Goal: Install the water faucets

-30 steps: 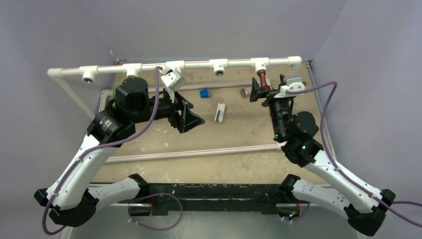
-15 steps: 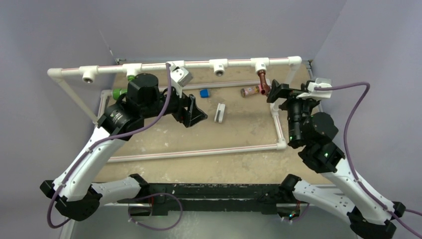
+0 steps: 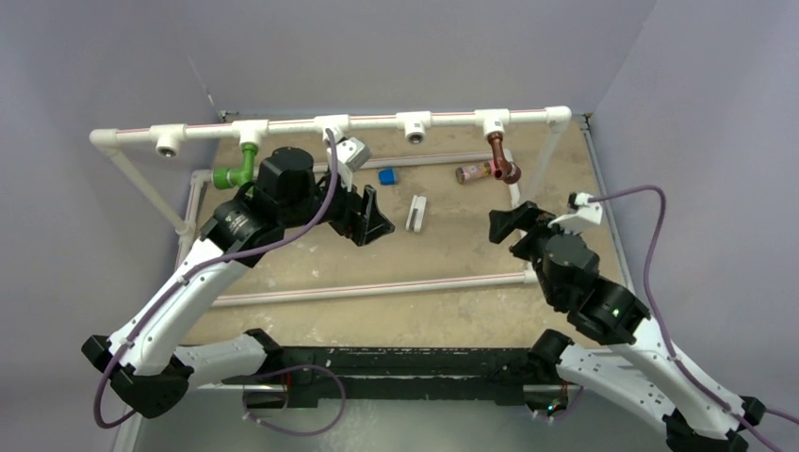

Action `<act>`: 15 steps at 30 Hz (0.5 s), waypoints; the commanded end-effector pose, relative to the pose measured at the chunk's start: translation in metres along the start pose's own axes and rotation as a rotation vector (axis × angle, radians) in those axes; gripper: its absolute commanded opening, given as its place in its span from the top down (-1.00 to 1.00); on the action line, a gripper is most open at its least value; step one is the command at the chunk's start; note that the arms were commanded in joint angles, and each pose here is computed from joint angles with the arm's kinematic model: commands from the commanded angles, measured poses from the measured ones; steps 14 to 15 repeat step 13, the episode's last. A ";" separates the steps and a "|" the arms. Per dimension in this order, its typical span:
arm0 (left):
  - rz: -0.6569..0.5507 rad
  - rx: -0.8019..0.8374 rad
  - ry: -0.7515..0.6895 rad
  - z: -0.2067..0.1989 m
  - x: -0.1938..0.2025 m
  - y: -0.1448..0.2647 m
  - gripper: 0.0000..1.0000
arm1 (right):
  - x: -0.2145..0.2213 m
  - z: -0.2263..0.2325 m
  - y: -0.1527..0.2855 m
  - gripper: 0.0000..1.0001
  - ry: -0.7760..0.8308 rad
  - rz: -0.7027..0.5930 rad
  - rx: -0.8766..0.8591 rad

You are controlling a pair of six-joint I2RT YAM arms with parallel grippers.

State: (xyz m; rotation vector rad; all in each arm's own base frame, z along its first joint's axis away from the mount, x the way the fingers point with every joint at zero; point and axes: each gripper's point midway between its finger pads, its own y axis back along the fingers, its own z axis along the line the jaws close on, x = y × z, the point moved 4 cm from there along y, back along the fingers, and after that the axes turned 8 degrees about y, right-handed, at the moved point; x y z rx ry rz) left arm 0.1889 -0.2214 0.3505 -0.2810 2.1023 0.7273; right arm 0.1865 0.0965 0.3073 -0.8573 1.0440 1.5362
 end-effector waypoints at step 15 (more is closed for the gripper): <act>-0.008 -0.003 0.155 0.010 0.052 0.005 -0.54 | 0.078 -0.001 -0.009 -0.97 -0.288 0.189 0.007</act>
